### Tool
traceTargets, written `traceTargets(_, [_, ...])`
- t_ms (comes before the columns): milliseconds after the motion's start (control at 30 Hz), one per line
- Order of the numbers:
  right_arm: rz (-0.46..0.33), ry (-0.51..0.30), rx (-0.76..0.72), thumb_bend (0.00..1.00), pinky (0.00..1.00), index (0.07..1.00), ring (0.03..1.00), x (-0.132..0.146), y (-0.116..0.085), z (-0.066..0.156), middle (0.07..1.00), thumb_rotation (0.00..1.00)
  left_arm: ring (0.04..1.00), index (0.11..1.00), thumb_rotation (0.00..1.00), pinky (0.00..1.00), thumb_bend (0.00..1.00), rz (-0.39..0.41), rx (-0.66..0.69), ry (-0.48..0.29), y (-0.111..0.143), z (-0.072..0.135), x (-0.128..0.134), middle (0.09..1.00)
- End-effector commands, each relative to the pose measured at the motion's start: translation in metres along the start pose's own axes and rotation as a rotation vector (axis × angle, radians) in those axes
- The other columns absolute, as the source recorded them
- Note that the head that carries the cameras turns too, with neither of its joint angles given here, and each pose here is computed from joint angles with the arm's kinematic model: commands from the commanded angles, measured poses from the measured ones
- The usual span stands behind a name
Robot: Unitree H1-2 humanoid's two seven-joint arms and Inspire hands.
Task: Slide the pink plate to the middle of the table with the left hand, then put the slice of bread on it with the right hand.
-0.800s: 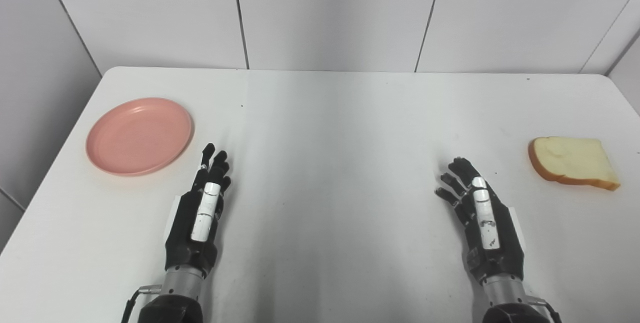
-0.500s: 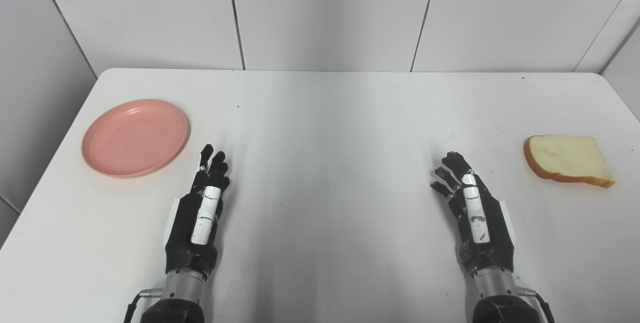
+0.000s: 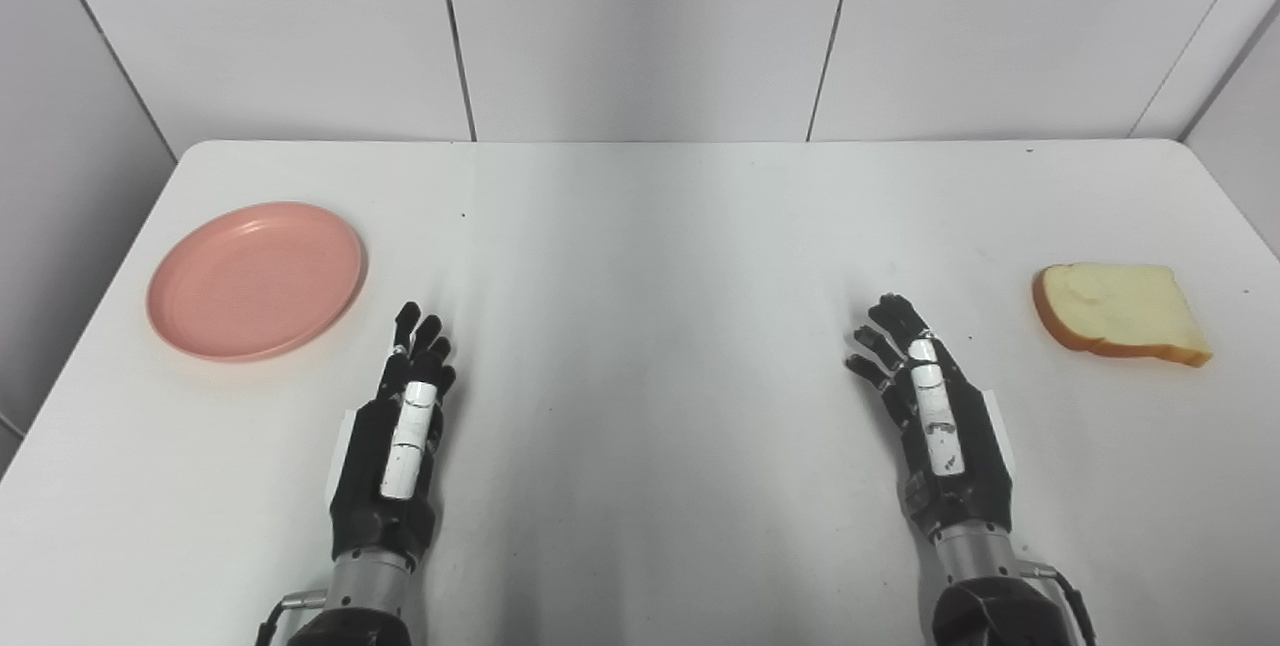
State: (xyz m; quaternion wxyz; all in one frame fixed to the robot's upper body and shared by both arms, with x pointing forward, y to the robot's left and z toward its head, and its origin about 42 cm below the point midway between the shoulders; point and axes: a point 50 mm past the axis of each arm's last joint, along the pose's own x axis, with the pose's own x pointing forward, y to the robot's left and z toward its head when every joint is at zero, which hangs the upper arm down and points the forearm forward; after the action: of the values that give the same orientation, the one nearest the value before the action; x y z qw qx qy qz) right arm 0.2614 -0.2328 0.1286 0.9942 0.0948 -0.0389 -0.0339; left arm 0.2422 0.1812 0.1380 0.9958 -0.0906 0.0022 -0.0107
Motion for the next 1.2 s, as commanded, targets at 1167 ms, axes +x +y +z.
traceTargets(1167, [0.063,0.058,0.020,0.77,0.92,0.893,0.926,-0.006,-0.029,-0.023,0.933,0.85,1.000,1.000,0.83,1.00,0.80,-0.058,0.064,-0.081,-0.020,-0.027,0.006,1.000])
